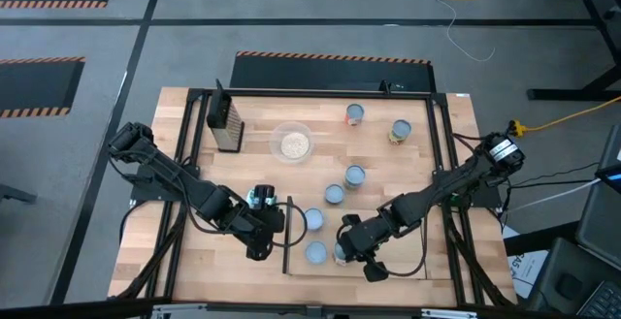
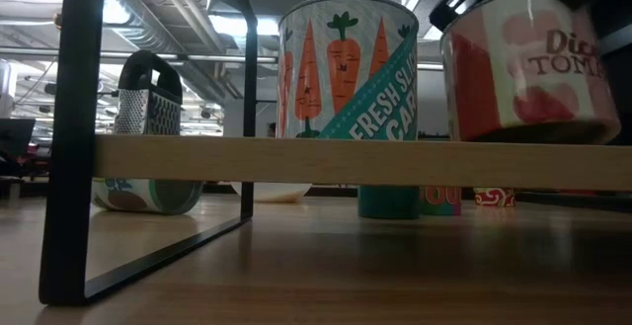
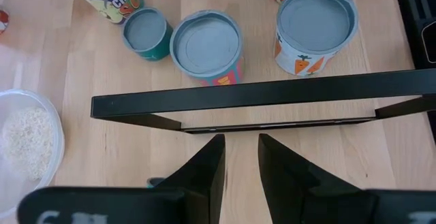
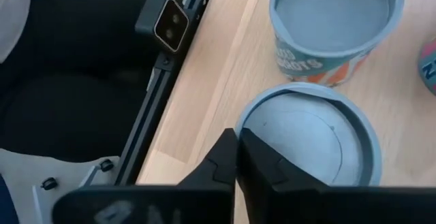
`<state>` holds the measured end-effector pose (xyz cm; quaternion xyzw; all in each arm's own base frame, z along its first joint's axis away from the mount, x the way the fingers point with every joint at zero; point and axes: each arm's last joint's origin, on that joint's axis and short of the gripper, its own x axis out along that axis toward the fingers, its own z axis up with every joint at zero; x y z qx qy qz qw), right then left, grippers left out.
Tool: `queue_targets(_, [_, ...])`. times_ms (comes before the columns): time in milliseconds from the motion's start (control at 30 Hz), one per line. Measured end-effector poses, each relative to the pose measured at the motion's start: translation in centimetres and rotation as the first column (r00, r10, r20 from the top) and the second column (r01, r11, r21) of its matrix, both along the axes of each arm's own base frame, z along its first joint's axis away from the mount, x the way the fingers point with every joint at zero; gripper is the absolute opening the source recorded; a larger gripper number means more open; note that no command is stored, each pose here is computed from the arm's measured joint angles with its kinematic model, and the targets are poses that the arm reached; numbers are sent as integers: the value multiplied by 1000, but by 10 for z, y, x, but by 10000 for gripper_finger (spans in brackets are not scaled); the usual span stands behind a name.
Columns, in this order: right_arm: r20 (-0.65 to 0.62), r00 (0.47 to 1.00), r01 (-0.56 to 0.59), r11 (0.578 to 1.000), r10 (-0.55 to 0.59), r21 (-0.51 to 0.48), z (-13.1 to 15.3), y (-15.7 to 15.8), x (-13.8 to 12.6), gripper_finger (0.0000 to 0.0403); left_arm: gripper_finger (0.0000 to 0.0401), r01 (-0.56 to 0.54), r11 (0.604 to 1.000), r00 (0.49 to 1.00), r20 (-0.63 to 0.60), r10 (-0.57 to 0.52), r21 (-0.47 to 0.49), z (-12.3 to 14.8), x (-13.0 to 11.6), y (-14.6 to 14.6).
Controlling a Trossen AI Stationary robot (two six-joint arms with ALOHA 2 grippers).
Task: Pick and place cans onto a shelf
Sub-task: Put the canned tomato on the shelf
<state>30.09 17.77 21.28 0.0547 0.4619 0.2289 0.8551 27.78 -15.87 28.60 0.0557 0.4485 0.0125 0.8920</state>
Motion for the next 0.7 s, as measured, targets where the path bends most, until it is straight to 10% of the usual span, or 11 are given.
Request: queue_targets(700, [4,1000,-19,999,19,27,1,1,1,52,81,0,1000,1000,-1,0,0,0,0,0])
